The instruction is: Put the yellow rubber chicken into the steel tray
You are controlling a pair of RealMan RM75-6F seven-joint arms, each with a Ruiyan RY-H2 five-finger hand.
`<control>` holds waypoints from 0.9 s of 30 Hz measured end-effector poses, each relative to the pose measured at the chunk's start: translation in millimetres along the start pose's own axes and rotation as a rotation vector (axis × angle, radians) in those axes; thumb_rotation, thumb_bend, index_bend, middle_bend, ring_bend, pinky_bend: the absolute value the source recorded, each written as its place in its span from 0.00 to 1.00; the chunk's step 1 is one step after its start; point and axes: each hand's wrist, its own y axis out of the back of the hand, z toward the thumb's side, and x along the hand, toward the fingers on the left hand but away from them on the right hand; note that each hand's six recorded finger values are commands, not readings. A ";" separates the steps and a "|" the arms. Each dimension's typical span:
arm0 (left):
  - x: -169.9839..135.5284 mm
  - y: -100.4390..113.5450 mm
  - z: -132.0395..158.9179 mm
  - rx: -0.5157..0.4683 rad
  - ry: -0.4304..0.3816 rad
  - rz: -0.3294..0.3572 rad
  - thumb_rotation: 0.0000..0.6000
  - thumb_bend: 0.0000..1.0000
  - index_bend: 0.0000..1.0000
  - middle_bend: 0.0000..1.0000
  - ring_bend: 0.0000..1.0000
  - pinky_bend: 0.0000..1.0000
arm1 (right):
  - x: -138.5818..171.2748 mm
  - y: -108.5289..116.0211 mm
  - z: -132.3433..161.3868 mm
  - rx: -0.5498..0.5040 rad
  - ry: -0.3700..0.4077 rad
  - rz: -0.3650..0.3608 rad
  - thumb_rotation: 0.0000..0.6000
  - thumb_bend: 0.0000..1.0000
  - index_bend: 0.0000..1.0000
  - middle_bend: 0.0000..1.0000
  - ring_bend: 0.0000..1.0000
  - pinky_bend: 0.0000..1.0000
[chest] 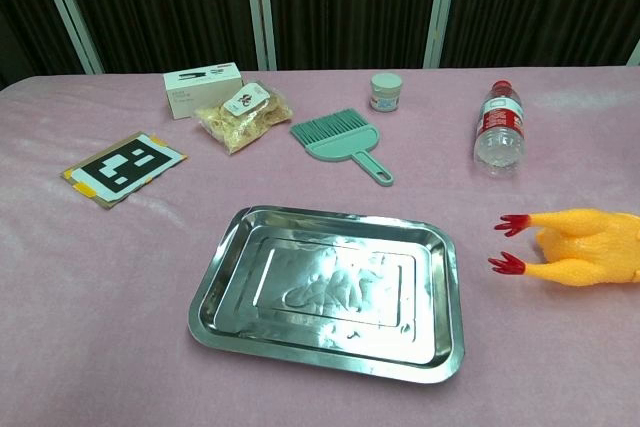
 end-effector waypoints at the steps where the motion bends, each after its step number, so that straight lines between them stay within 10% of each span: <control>1: 0.1 -0.4 0.0 0.000 0.000 0.000 1.00 0.03 0.16 0.10 0.02 0.00 | 0.1 0.0 0.1 -0.001 0.002 0.001 1.00 0.25 0.05 0.21 0.09 0.13; 27: 0.3 15.6 1.2 -0.001 -0.015 0.039 1.00 0.03 0.17 0.11 0.02 0.00 | -6.0 -0.2 22.3 -0.020 0.123 0.049 1.00 0.25 0.05 0.21 0.10 0.19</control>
